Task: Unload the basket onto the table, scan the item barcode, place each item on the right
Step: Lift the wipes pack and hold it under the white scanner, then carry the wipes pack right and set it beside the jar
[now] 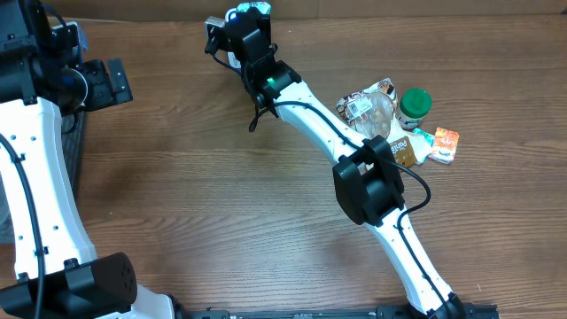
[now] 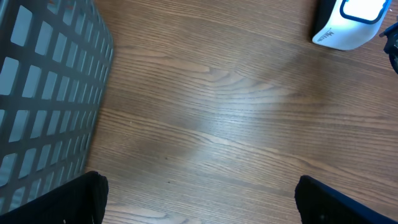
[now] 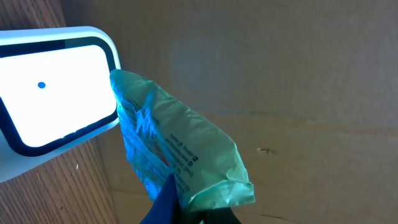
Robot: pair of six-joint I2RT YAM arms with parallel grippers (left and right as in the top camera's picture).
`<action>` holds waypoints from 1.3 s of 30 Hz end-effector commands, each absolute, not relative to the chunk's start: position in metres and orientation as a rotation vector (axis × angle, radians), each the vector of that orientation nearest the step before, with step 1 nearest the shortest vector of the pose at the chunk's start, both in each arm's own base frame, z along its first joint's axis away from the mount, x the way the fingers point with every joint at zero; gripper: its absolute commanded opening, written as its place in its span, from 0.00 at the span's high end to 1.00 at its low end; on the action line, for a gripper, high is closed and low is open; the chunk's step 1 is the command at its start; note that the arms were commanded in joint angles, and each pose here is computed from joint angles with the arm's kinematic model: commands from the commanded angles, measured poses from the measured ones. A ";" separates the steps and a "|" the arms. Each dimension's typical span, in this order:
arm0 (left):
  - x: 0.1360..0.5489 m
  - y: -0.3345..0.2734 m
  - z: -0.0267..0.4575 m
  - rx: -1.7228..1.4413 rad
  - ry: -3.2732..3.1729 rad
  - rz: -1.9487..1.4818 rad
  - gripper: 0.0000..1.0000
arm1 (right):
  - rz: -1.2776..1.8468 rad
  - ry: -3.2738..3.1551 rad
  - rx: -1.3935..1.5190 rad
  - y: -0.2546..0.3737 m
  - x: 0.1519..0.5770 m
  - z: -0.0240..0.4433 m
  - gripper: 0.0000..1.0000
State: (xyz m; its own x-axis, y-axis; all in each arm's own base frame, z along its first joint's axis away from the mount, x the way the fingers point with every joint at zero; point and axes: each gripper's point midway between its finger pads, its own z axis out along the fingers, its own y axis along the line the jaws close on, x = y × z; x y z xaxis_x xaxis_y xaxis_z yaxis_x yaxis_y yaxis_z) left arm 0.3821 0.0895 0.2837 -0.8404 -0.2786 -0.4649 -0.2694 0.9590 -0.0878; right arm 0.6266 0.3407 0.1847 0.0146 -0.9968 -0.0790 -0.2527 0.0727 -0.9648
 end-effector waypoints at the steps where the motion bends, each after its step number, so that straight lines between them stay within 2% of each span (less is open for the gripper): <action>1: 0.383 0.086 0.289 -0.385 2.604 -0.036 0.00 | -0.970 1.428 -1.220 0.337 0.626 0.219 0.96; 11: 0.383 0.086 0.289 -0.385 2.604 -0.036 0.01 | -0.588 1.596 -0.747 0.309 0.586 0.341 0.96; 15: 0.383 0.086 0.289 -0.385 2.604 -0.036 0.00 | -0.192 1.836 -0.413 0.285 0.537 0.369 0.96; 18: 0.383 0.086 0.289 -0.385 2.604 -0.036 0.01 | 0.026 2.003 -0.255 0.266 0.498 0.373 0.96; 23: 0.383 0.086 0.289 -0.385 2.604 -0.036 0.01 | 0.300 2.321 -0.019 0.225 0.426 0.360 0.96; 28: 0.383 0.086 0.289 -0.385 2.604 -0.036 0.01 | 0.253 2.525 0.346 0.164 0.393 0.333 0.96; 30: 0.383 0.086 0.289 -0.385 2.604 -0.036 0.00 | 0.169 2.603 0.519 0.133 0.386 0.312 0.96; 39: 0.383 0.086 0.289 -0.385 2.604 -0.036 0.00 | -0.097 2.782 0.807 0.053 0.390 0.200 0.96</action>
State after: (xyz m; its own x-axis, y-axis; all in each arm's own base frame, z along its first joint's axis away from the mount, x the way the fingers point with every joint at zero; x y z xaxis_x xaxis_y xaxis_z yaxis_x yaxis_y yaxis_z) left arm 0.3822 0.0894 0.2837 -0.8404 -0.2786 -0.4649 -0.2692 0.9590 -0.0881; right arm 0.3927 0.0755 0.2314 -0.8377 0.4578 -0.2978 0.4648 0.8839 0.0513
